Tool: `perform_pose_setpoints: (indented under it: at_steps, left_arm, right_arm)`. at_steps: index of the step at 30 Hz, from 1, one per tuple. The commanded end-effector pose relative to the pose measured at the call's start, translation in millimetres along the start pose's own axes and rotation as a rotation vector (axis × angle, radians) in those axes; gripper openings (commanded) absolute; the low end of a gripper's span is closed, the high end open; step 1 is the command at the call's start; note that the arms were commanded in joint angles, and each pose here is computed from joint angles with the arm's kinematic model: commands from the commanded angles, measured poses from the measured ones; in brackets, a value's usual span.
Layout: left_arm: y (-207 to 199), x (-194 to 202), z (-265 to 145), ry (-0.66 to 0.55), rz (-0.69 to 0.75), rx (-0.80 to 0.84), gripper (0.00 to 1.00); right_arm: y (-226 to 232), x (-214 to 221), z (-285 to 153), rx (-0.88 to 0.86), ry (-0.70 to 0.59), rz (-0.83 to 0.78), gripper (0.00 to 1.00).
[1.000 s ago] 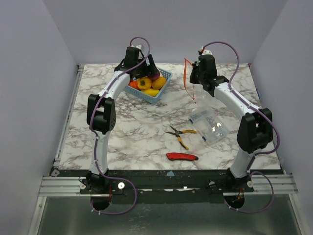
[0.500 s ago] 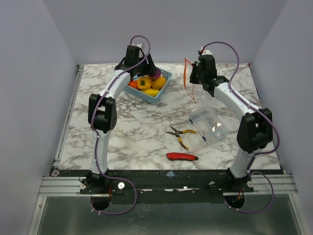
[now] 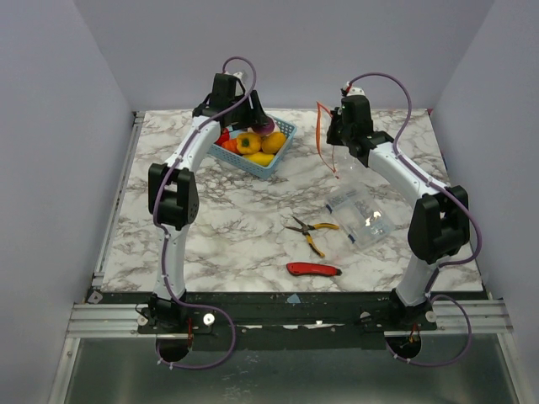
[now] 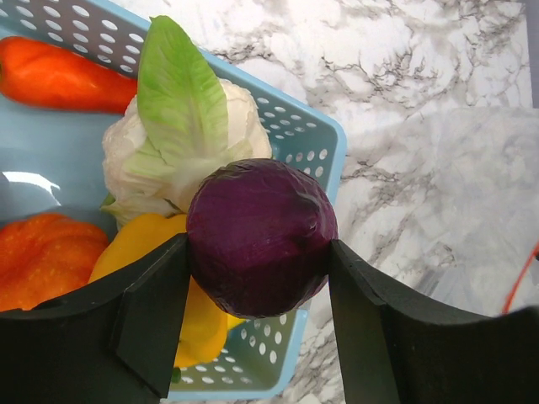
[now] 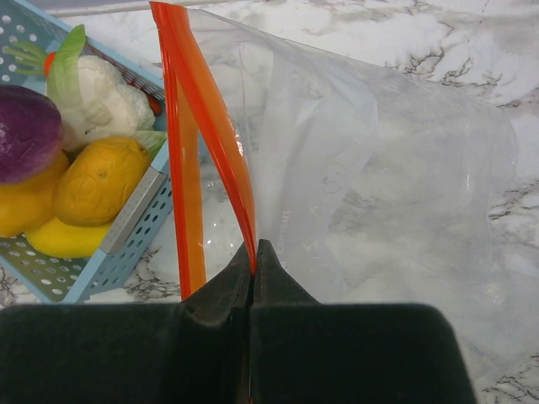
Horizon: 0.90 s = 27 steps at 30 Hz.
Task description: Place the food in the zip-top bag and seal the zipper
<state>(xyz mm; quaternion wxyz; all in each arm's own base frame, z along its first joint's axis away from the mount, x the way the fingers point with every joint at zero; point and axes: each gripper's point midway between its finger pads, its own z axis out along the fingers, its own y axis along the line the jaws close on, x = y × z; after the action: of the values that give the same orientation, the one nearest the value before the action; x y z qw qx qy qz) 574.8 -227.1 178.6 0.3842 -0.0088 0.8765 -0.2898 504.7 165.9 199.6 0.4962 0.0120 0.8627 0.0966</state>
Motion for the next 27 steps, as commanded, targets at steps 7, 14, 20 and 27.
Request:
perform_pose_setpoints:
  at_steps: [7, 14, 20, 27]
  left_arm:
    - [-105.0, -2.9, -103.9, 0.035, -0.049, 0.373, 0.00]
    - [-183.1, 30.2, -127.3, 0.045, -0.131, 0.658, 0.00]
    - [-206.0, 44.7, -100.5, 0.091, -0.178, 0.672, 0.00]
    - [-182.6, 71.2, -71.1, 0.137, -0.216, 0.581, 0.00]
  right_arm:
    - [4.5, 2.5, -3.0, -0.039, 0.011, 0.022, 0.01]
    - [17.5, -0.1, -9.8, -0.104, 0.013, 0.055, 0.01]
    - [33.4, -1.5, -17.5, -0.189, 0.025, 0.092, 0.00]
    - [49.5, -16.4, -36.1, -0.271, -0.004, 0.140, 0.01]
